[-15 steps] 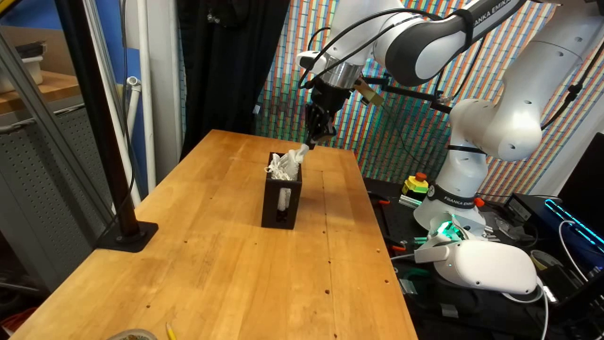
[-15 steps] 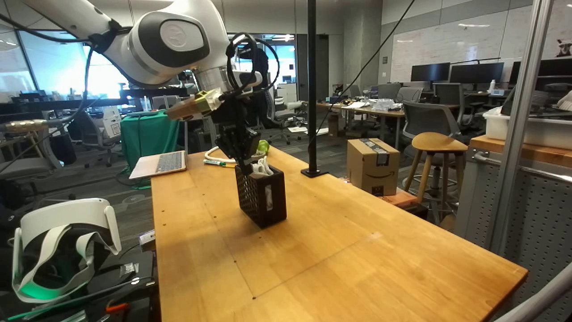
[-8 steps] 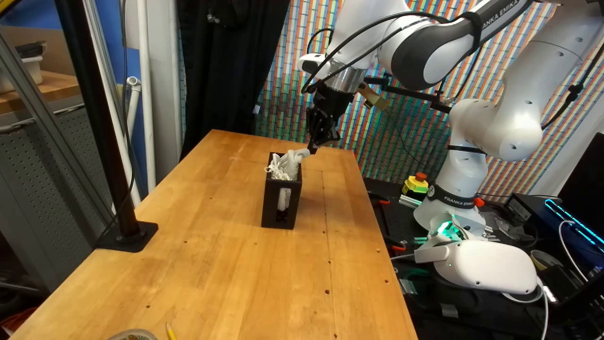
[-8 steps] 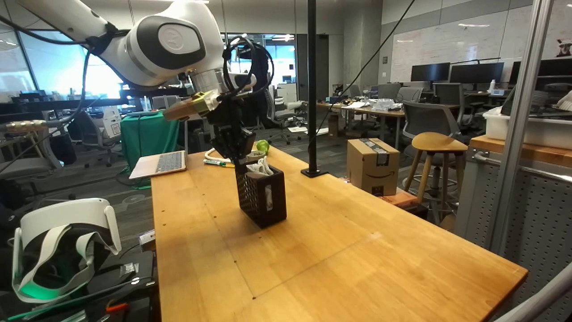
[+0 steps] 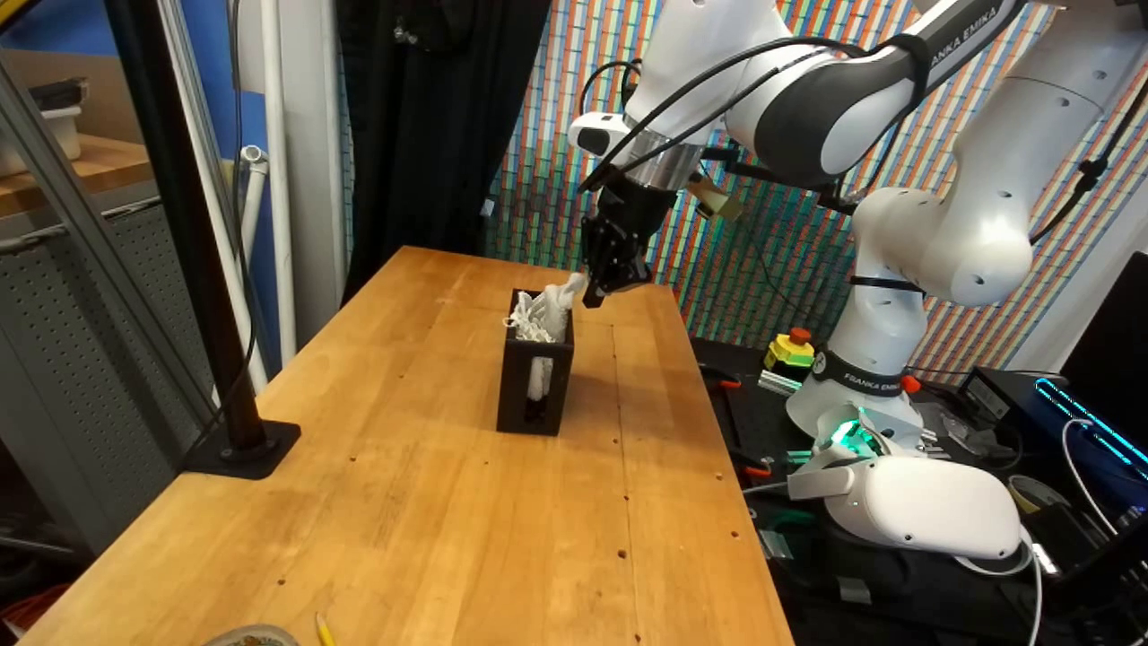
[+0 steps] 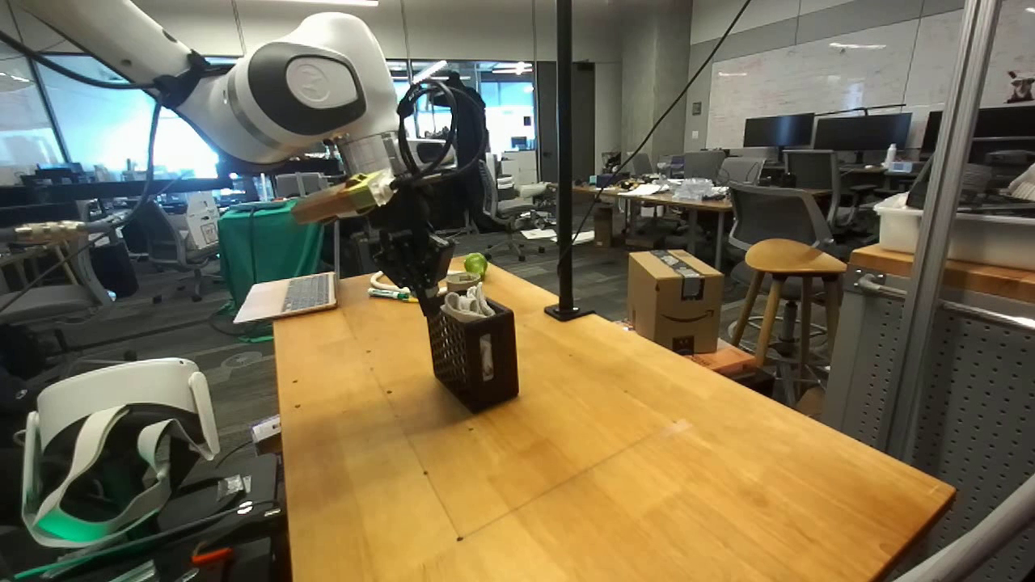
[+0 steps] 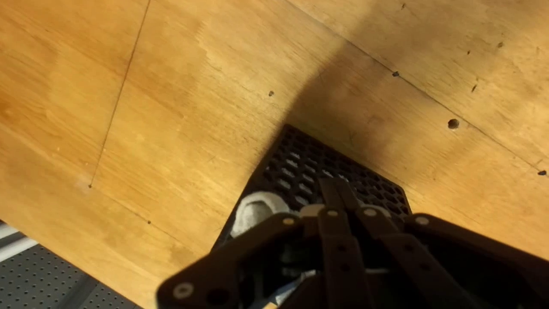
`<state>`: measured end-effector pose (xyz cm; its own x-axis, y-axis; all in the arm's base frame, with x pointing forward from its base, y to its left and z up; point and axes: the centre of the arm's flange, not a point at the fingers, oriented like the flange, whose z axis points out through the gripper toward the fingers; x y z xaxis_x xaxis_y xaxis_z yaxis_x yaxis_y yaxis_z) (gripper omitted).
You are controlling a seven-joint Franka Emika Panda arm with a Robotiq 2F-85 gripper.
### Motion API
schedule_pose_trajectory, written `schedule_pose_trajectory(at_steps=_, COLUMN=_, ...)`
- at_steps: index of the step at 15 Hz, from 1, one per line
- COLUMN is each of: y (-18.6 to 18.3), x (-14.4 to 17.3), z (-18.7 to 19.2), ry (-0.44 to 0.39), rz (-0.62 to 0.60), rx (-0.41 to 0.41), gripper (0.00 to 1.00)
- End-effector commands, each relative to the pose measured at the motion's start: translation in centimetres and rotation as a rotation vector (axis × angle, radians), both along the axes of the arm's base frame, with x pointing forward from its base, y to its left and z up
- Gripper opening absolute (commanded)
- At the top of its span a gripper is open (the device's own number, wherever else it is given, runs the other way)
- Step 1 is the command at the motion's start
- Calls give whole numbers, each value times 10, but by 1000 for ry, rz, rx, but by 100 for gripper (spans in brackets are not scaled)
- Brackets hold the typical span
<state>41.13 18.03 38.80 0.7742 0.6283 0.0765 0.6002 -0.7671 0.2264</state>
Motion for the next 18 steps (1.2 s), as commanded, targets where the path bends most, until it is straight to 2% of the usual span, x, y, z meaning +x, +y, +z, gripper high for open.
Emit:
schedule_pose_trajectory(at_steps=1, y=3, x=5, z=-8, ry=-28, rz=20, rx=4, gripper=5)
schedule_pose_trajectory(at_steps=8, y=2, x=15, z=-16, ry=-51, rz=32, rx=-15, gripper=5)
schedule_pose_trajectory(at_steps=18, y=-1, x=20, z=32, ry=-177, rz=45, rx=0, gripper=5)
